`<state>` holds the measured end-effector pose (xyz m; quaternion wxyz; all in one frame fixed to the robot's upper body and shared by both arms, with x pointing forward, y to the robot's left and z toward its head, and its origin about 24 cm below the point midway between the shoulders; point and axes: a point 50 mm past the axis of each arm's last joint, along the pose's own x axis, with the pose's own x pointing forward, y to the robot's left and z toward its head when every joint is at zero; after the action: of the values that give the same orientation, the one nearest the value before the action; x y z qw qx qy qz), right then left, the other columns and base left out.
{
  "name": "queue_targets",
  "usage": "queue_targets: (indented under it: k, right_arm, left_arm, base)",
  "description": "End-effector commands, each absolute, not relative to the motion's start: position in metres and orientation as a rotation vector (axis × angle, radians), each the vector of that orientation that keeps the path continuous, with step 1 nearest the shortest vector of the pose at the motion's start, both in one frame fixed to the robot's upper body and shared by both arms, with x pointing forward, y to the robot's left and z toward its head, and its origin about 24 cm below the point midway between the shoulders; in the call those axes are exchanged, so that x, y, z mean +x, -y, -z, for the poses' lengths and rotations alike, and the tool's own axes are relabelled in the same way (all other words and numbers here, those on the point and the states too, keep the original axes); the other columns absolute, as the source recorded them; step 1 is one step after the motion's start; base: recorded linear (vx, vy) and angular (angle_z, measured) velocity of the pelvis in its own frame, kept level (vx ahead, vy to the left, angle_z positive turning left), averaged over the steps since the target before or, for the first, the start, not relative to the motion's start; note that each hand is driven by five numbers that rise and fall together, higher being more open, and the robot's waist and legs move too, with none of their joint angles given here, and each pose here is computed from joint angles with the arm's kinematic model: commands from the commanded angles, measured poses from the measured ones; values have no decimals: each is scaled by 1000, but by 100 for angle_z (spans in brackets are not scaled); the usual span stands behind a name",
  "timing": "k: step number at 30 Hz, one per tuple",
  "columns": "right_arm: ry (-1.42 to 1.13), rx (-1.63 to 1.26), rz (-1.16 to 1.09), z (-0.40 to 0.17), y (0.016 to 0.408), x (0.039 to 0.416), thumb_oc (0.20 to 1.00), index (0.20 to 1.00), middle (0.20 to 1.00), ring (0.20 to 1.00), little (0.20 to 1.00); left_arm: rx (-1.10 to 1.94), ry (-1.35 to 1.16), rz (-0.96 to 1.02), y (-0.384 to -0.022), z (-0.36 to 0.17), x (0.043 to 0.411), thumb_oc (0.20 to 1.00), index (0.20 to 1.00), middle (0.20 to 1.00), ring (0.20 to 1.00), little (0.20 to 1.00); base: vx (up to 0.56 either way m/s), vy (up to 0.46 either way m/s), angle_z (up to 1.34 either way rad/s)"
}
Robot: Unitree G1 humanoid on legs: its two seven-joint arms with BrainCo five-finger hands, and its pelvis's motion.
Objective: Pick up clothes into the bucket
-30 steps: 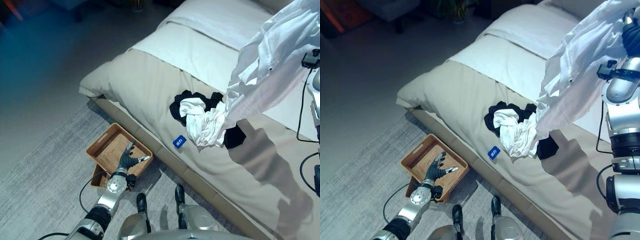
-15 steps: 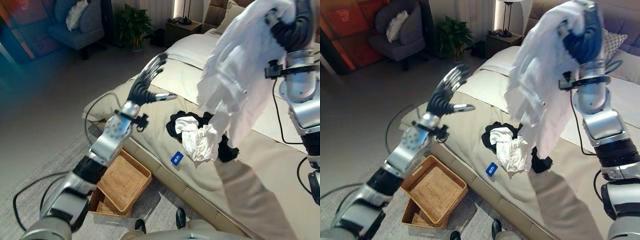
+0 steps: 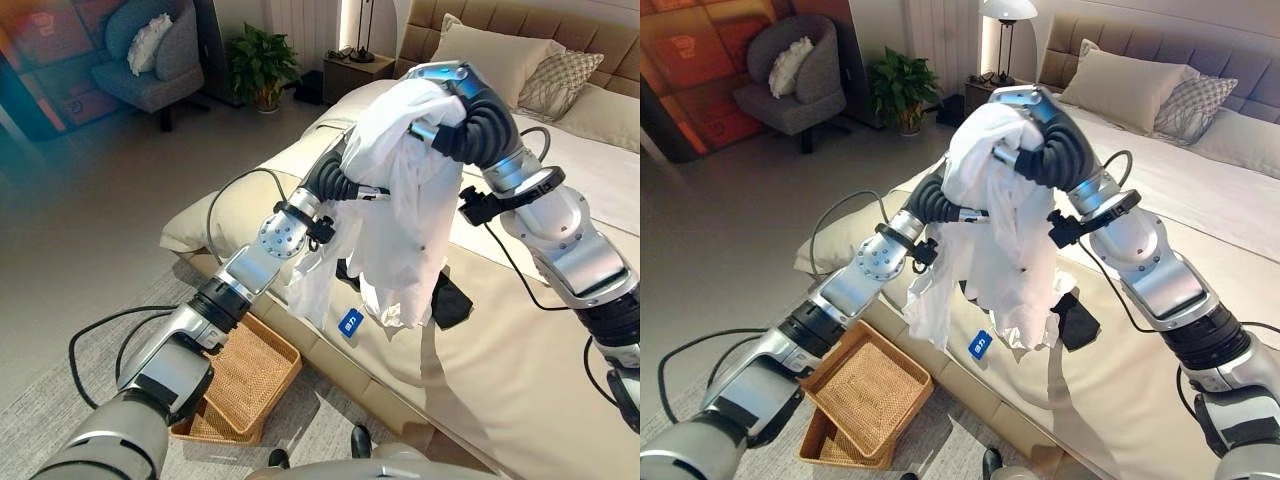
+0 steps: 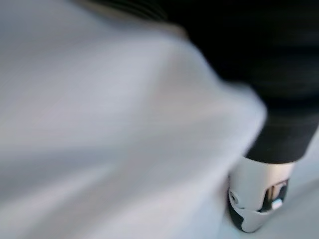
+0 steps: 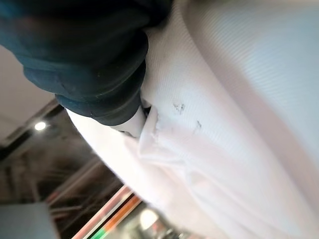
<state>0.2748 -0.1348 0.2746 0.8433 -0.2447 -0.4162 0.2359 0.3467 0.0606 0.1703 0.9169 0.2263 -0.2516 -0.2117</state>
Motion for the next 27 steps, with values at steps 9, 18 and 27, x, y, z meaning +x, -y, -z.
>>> queue_targets:
  k: [9,18,27]
  right_arm:
    - [1295,-280,-630,-335,102,224,200,200,200,200,200]
    - [1244,-234,-691,-332,91,229,200,200,200,200,200]
    - [1141,-300,-673,-318,98,244,200,200,200,200,200]
  left_arm:
    - [607,394,403,-44,-147,367,1000,1000,1000,1000,1000]
    - [2,301,754,-26,-163,340,200,200,200,200,200]
    - [-283,138,935,-38,-155,326,200,200,200,200,200]
  base:
    - [-3,1,-2]
    - [16,5,-1]
    - [0,0,0]
